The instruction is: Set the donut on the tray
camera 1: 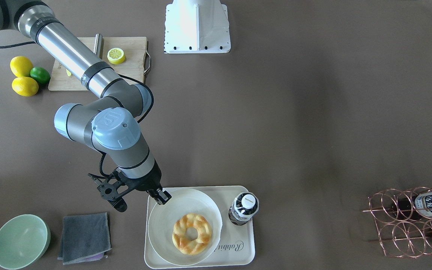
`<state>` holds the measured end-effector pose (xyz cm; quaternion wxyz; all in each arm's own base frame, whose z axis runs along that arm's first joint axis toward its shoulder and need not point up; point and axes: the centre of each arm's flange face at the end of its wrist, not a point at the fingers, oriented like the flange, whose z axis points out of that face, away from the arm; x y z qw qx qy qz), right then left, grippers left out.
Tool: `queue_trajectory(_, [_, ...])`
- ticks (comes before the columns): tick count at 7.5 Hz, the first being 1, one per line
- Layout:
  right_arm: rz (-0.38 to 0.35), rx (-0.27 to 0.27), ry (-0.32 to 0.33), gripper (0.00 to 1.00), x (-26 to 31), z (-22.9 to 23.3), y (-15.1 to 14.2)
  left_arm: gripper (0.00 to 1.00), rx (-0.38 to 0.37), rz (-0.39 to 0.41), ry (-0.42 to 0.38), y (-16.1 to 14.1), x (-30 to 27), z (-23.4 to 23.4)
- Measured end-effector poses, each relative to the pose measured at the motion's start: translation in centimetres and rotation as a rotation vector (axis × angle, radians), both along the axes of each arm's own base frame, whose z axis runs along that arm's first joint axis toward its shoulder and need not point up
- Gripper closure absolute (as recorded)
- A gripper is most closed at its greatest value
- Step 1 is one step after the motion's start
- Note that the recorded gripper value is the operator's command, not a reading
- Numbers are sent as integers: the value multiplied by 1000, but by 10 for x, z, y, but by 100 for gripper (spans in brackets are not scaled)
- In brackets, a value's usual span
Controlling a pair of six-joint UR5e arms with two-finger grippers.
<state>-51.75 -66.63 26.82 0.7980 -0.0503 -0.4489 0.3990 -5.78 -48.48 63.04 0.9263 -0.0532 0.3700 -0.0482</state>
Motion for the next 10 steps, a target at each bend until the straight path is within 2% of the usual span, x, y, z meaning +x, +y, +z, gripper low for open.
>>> queue_trajectory(3, [21, 6, -9, 0, -6, 1, 6, 2, -1, 0, 0, 1, 0, 1])
queue_trajectory(5, [14, 37, -24, 0, 6, -9, 8, 2, 0, 0, 0, 0, 0, 0])
queue_trajectory(7, [-69, 80, -30, 0, 63, 10, 12, 2, 5, 0, 0, -2, 0, -2])
queue_trajectory(9, [-190, 137, 21, 0, 145, 63, 27, 2, 8, 0, 0, -3, -1, -3])
queue_trajectory(10, [-228, 146, 61, 0, 179, 81, 33, 2, 9, 0, 0, -3, -1, -4])
